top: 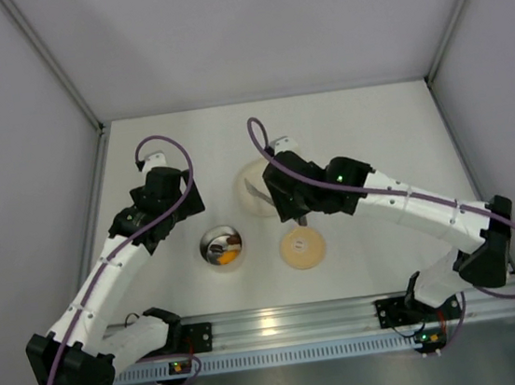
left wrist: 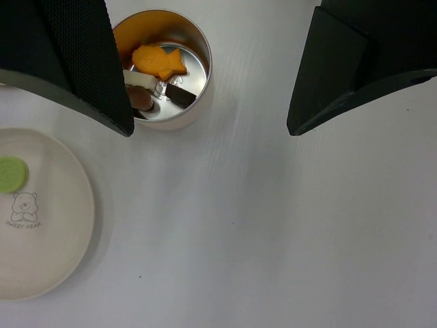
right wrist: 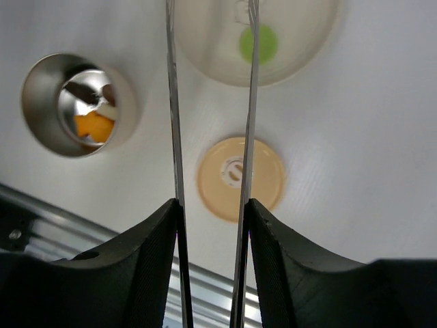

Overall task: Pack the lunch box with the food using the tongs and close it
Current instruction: Place the fake food in the packing box, then pick up the fake food from the plate.

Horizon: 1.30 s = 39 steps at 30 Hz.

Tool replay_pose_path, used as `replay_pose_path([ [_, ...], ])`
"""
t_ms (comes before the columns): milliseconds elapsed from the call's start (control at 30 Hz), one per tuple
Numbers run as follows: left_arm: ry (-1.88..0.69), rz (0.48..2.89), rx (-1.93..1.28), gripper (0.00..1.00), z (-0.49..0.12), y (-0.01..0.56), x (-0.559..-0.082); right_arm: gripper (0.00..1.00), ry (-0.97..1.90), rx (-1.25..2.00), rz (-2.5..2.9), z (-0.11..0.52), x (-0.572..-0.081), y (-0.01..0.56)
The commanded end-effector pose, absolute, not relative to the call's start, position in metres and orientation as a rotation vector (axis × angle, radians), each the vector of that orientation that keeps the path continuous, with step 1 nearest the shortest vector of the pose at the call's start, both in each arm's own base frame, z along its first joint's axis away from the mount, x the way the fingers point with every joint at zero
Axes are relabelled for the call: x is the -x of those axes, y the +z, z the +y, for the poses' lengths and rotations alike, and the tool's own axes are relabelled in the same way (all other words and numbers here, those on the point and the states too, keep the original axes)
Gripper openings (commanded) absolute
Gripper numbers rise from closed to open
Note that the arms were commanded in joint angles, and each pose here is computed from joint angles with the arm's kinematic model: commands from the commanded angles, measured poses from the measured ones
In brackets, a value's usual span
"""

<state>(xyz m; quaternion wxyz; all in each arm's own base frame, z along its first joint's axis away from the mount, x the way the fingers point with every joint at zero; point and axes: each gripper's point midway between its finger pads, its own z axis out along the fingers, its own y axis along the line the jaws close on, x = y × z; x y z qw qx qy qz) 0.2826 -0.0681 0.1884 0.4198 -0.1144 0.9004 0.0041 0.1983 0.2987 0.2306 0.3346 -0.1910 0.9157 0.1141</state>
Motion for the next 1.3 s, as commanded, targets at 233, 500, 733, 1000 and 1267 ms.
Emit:
replay_pose_path([
  [233,-0.014,2.224,0.303,0.99,-0.070,0.199,-0.288,0.43,0.111,0.342,2.438,0.242,-0.257,0.194],
  [500,-0.014,2.223,0.302,0.99,-0.070,0.200,-0.287,0.45,0.117,0.363,2.472,0.252,-0.262,0.176],
  [733,-0.015,2.223,0.304,0.99,-0.070,0.200,-0.287,0.44,0.177,0.396,2.503,0.260,-0.255,0.166],
  [1000,-0.015,2.222,0.302,0.99,-0.070,0.200,-0.287,0.43,0.163,0.407,2.519,0.257,-0.252,0.158],
  [1267,-0.013,2.226,0.301,0.99,-0.070,0.199,-0.288,0.34,0.176,0.430,2.532,0.257,-0.248,0.154],
])
